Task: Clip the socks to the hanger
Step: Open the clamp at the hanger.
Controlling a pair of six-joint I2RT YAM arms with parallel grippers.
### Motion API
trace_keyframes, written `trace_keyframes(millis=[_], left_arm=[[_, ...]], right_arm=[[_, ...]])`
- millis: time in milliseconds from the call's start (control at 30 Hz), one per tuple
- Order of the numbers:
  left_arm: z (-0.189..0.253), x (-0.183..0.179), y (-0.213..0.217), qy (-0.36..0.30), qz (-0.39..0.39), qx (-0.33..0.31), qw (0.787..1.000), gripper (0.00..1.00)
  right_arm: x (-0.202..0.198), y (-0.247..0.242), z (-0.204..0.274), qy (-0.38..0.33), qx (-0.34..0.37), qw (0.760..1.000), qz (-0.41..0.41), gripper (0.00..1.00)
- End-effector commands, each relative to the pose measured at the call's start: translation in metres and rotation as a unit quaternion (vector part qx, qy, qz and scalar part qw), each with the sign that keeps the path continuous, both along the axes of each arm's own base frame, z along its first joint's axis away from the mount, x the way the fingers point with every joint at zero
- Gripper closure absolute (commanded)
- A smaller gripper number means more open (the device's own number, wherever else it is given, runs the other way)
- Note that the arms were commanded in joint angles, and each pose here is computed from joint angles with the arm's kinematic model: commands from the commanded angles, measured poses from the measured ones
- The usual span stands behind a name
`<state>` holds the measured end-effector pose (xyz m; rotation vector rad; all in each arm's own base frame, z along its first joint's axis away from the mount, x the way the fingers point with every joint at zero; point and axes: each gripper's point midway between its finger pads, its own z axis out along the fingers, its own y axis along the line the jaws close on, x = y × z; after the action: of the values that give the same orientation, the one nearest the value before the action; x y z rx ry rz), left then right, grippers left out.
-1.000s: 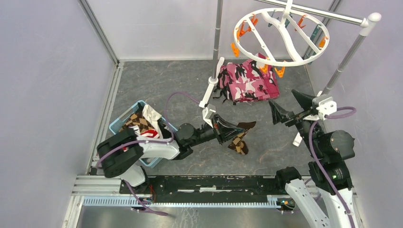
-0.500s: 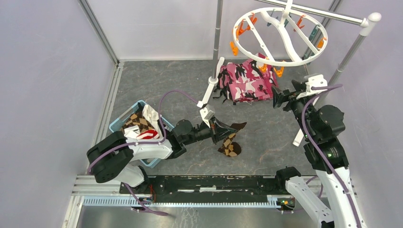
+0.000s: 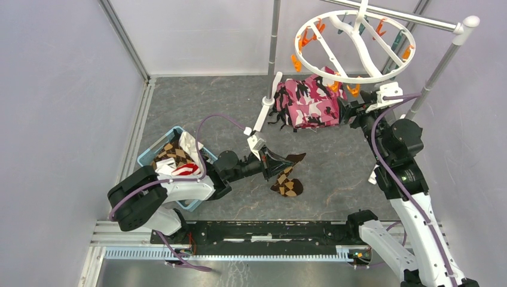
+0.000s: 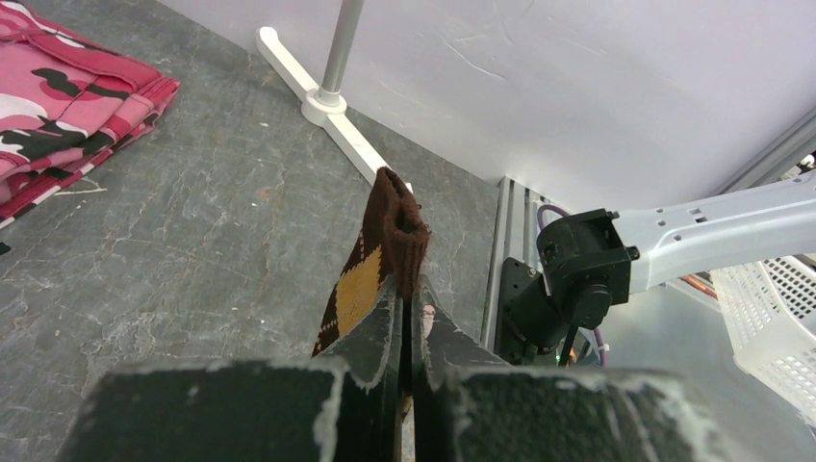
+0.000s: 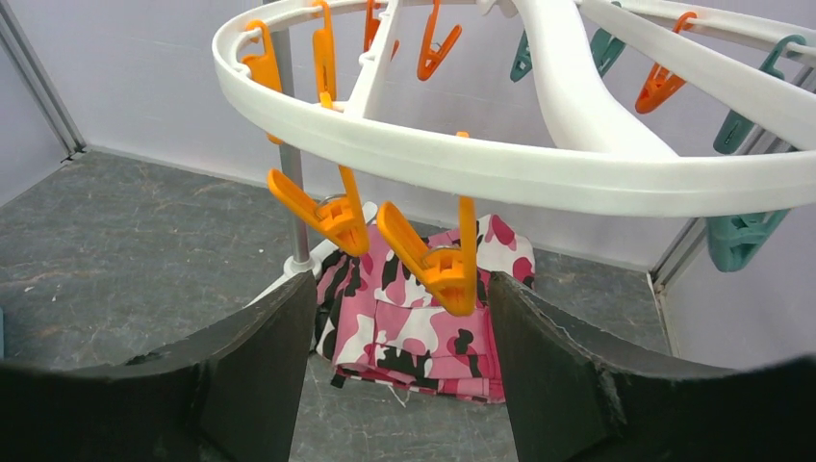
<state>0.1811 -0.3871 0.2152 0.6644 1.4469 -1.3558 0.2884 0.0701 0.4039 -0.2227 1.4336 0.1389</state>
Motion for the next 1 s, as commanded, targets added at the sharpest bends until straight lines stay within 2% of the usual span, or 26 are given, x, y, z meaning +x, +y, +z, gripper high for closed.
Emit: trace_keyframes(millis=[0, 233, 967], left_arm=[[0.029, -0.005, 0.006, -0.022, -0.01, -0.044, 0.999, 0.98], [0.033, -0.005, 0.009, -0.023, -0.009, -0.051, 0.998, 0.98], [0.036, -0.009, 0.012, -0.025, -0.015, -0.06, 0.998, 0.98]], right_arm=[[0.003, 0.002, 0.021, -0.048, 0.02, 0.999, 0.001, 0.3], [0.007, -0.005, 0.025, -0.069, 0.03, 0.997, -0.019, 0.32], [0.023, 0.007, 0.03, -0.098, 0.034, 0.995, 0.001, 0.41]])
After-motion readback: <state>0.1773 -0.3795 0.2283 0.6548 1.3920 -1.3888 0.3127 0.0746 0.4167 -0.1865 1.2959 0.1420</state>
